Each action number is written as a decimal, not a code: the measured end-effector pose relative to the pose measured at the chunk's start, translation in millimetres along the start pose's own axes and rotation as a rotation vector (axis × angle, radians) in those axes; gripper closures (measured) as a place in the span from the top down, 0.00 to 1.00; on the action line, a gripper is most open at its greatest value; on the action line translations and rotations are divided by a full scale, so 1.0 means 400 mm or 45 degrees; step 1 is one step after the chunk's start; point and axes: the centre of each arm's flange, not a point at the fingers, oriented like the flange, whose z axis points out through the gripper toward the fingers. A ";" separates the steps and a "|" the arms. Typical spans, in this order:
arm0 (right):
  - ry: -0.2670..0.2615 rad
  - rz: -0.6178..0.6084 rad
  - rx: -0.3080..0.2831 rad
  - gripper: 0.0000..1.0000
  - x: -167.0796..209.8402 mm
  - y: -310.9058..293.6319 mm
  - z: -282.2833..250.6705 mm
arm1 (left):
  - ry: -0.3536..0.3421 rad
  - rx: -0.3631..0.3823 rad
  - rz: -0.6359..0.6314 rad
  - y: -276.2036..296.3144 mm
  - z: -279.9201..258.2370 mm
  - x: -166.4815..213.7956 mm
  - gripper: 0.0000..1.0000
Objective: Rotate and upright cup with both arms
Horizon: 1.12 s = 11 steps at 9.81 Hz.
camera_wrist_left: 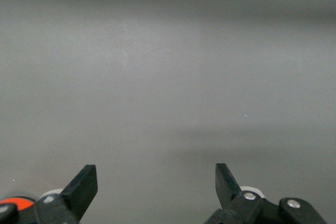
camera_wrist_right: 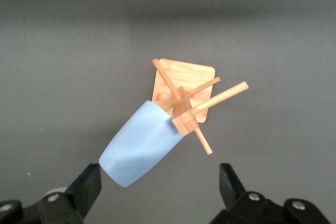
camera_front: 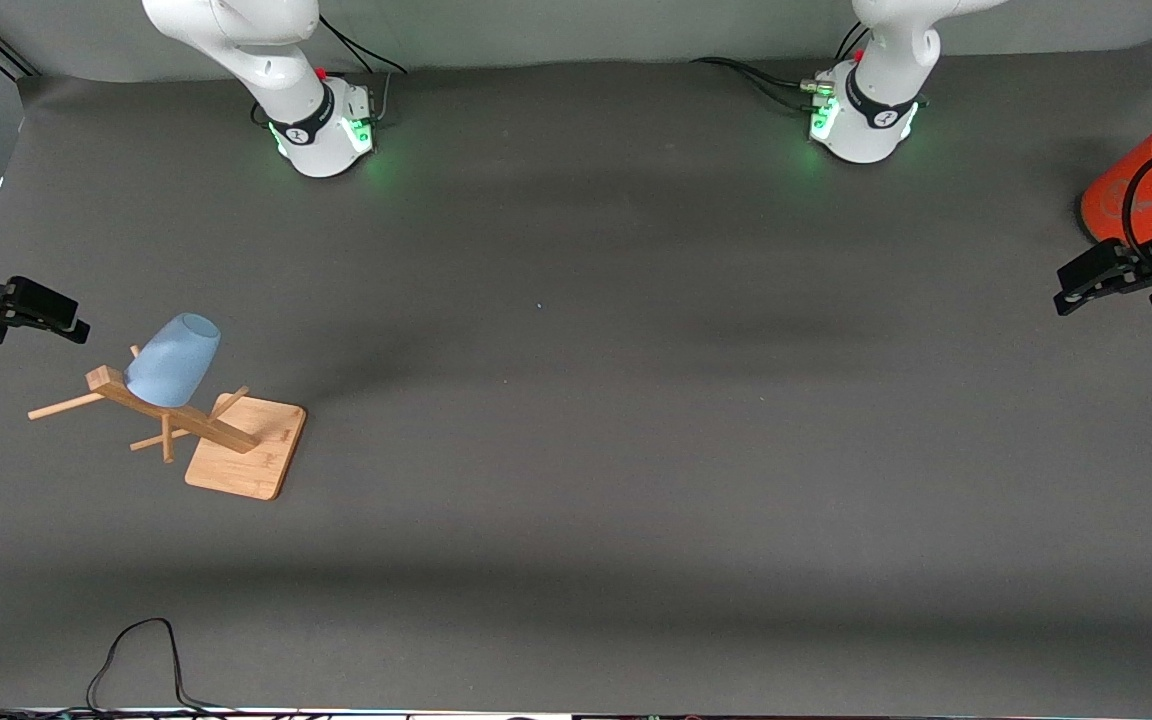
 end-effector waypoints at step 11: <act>0.003 0.161 0.002 1.00 0.001 -0.012 -0.002 | 0.004 0.000 -0.001 -0.002 -0.002 0.001 1.00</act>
